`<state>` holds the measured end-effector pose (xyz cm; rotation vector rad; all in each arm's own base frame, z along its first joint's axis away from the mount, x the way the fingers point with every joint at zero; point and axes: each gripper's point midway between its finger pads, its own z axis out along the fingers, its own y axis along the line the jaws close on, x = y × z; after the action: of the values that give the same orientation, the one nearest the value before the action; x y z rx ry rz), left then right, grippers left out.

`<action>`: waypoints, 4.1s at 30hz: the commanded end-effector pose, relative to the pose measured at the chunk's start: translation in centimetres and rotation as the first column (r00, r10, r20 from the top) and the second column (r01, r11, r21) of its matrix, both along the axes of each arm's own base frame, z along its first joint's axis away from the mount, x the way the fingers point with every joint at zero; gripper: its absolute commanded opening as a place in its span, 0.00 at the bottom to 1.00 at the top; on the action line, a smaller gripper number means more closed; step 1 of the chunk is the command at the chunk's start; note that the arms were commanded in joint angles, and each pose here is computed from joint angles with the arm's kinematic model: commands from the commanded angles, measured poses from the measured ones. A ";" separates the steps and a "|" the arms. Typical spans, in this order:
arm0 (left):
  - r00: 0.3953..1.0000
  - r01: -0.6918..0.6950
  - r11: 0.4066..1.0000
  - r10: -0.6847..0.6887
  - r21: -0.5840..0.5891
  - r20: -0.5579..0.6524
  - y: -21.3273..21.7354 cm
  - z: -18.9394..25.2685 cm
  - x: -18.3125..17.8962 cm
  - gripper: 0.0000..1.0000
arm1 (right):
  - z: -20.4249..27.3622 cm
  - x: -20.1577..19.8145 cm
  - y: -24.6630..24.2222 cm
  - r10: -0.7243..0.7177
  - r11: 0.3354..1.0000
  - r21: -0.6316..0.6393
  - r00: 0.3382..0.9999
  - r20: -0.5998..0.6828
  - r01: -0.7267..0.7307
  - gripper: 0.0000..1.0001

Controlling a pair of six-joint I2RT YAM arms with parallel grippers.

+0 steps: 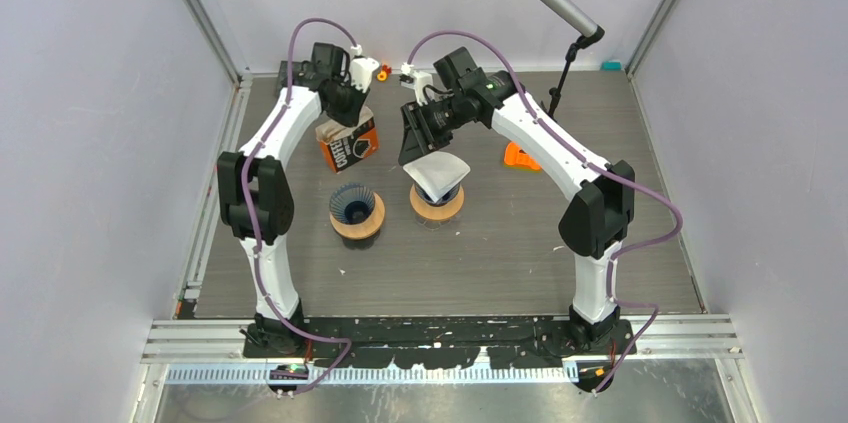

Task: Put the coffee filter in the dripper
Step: Pick up the coffee filter from the coffee filter holder.

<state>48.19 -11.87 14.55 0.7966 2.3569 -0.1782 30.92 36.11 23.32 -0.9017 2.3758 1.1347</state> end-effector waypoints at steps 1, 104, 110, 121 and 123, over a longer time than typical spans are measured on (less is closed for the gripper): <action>0.998 0.002 0.999 0.001 -0.046 0.069 -0.5 3.0 1.0 0.08 | 0.5 0.4 0.5 0.003 1.000 0.029 1.000 0.003 -0.003 0.46; 0.893 0.427 0.424 -0.337 -0.798 0.299 -10.8 24.8 -21.7 0.18 | 10.7 -8.8 -3.4 0.241 0.901 0.263 0.901 0.360 -0.346 0.01; 0.842 0.490 0.384 -0.440 -0.783 0.312 -11.5 23.5 -23.1 0.43 | 9.8 -8.5 -4.0 0.217 0.922 0.220 0.897 0.385 -0.318 0.01; 0.790 0.526 0.343 -0.537 -0.778 0.297 -13.8 21.1 -25.1 0.04 | 9.3 -8.4 -3.9 0.196 0.933 0.210 0.899 0.391 -0.294 0.01; 0.784 0.538 0.343 -0.539 -0.770 0.308 -13.7 20.8 -25.3 0.00 | 9.3 -8.5 -4.0 0.196 0.932 0.211 0.898 0.394 -0.296 0.01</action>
<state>23.56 -25.58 35.49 0.9286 1.6112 -1.4988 22.73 32.25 30.77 -1.2224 1.8807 1.2406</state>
